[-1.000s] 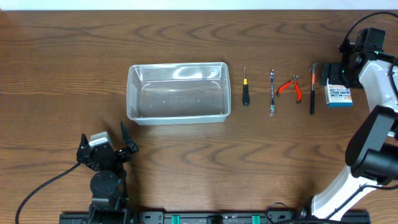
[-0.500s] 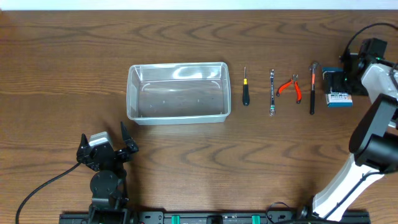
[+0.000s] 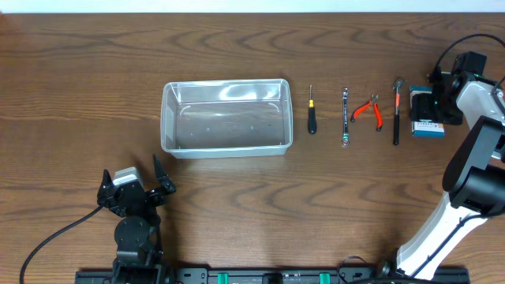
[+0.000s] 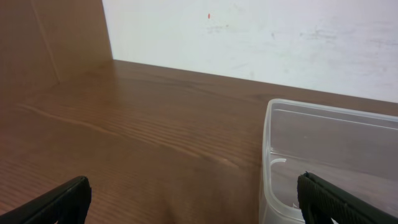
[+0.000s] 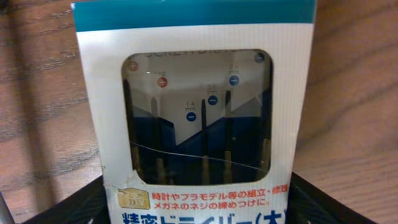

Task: Pack container
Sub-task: 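Carry the boxed set left and lower it into the container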

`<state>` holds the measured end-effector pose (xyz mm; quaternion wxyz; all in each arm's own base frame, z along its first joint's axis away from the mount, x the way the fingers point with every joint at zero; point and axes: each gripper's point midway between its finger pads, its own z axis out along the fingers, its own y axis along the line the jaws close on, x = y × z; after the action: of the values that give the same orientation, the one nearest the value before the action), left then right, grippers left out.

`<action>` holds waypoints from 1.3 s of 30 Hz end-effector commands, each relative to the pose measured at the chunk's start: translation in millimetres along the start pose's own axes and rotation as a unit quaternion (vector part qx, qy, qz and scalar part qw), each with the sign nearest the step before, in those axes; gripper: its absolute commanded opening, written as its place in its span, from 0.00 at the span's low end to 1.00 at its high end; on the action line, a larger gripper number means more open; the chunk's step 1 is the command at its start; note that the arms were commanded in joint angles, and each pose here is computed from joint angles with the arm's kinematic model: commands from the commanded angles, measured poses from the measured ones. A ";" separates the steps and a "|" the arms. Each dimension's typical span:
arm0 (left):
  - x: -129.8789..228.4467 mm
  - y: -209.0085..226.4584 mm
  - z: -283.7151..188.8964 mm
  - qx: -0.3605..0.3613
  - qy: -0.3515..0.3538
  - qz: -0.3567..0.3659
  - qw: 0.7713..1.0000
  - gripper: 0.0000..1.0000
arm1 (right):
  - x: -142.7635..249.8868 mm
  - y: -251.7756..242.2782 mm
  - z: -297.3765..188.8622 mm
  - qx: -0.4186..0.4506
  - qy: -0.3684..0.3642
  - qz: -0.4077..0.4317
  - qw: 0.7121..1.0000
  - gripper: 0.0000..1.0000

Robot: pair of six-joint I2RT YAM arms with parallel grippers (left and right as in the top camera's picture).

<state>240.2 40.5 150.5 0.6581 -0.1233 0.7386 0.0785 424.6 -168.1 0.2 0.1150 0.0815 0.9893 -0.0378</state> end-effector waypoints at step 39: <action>16.2 3.7 1.1 -0.010 0.021 0.010 1.000 0.98 | 60.4 437.2 -200.0 -0.139 -0.182 -0.083 0.970 0.40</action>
<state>240.2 40.5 150.5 0.6581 -0.1233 0.7386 0.0785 382.1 303.7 173.8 0.2897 -0.0816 0.9467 0.1148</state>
